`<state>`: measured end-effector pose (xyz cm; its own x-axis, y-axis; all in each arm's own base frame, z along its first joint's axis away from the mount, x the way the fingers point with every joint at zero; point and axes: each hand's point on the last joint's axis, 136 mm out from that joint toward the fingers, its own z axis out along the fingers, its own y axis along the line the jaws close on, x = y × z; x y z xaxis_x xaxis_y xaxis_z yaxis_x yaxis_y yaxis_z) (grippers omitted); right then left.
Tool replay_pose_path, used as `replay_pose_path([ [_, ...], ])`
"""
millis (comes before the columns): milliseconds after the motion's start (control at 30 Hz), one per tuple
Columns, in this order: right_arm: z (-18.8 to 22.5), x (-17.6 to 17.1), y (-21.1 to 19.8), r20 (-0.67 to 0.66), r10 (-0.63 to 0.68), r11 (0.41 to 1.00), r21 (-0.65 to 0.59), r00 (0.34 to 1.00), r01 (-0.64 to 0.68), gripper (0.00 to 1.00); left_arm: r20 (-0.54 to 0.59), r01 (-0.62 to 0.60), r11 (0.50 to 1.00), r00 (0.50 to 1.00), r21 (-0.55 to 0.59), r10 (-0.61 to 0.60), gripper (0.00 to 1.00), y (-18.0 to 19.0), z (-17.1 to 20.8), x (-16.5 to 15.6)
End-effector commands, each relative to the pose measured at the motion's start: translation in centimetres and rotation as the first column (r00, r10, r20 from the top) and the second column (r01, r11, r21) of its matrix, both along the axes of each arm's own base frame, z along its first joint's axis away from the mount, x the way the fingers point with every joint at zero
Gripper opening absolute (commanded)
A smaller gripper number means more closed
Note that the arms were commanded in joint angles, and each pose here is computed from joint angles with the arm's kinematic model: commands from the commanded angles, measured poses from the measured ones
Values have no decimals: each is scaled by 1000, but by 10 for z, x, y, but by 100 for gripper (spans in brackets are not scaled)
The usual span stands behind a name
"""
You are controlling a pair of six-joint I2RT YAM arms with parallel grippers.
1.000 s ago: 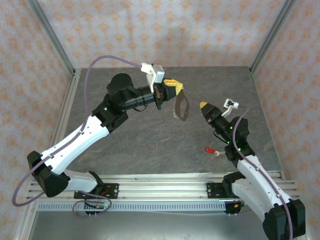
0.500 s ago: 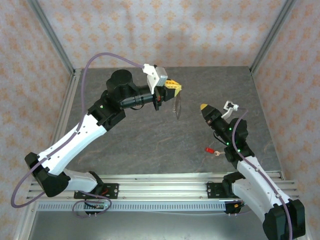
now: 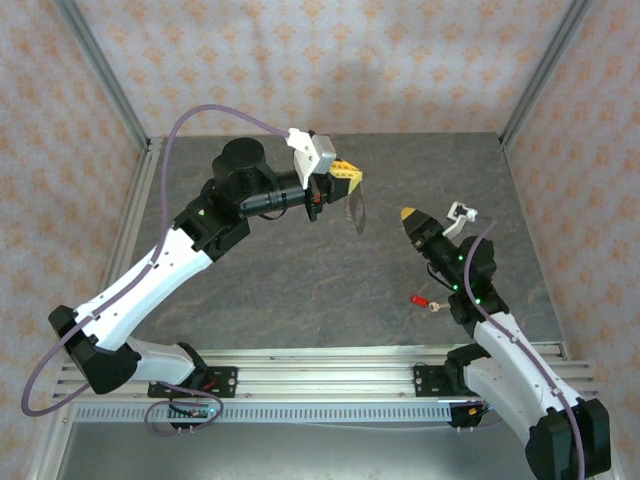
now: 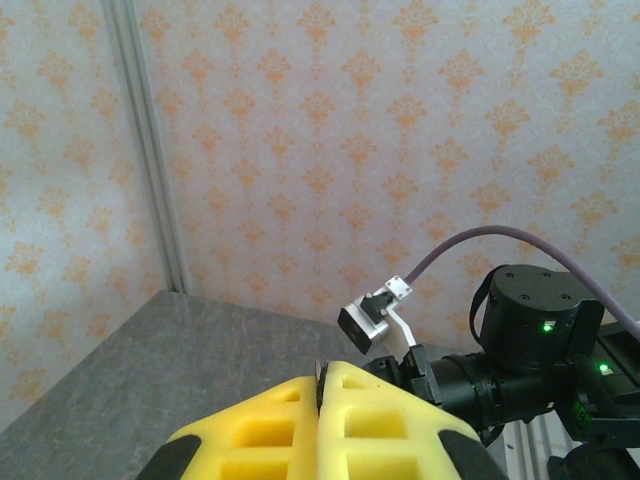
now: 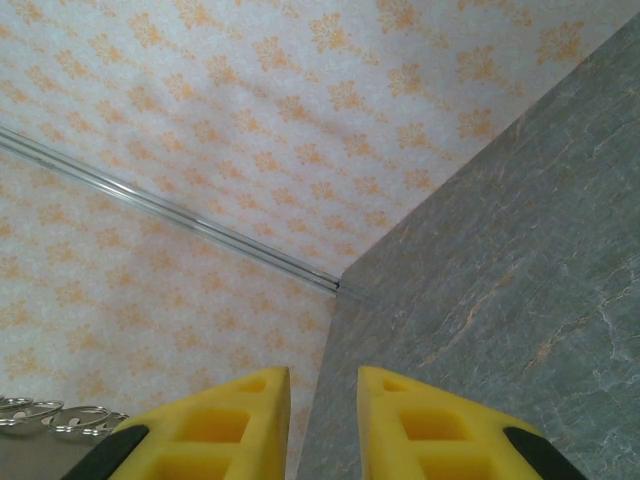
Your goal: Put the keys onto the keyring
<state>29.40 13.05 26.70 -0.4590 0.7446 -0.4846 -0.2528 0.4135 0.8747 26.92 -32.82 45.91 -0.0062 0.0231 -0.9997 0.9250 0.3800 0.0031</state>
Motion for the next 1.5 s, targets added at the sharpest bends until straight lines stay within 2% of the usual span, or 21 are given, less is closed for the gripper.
replay_pose_path([
  [0,23,1,1,60,7,1000,1,998,-7,24,22,54,995,998,-87,-52,0,-3,21,-8],
  [333,50,12,12,125,49,999,-1,991,-49,23,22,159,925,987,-346,-161,0,4,70,-29],
  [533,46,19,15,128,57,998,-10,990,-56,23,27,190,876,980,-443,-199,0,7,90,-33],
  [867,35,21,17,119,67,997,-49,991,-62,22,58,224,854,973,-470,-223,0,8,105,-44],
  [1033,46,19,19,144,81,996,-60,986,-73,21,57,222,861,974,-458,-220,0,6,104,-45],
  [1200,92,8,20,241,104,993,-70,965,-90,21,27,204,878,977,-432,-214,0,0,95,-39],
  [1467,181,-26,23,444,157,987,-50,882,-151,19,-48,145,909,983,-390,-177,0,-6,72,-23],
])
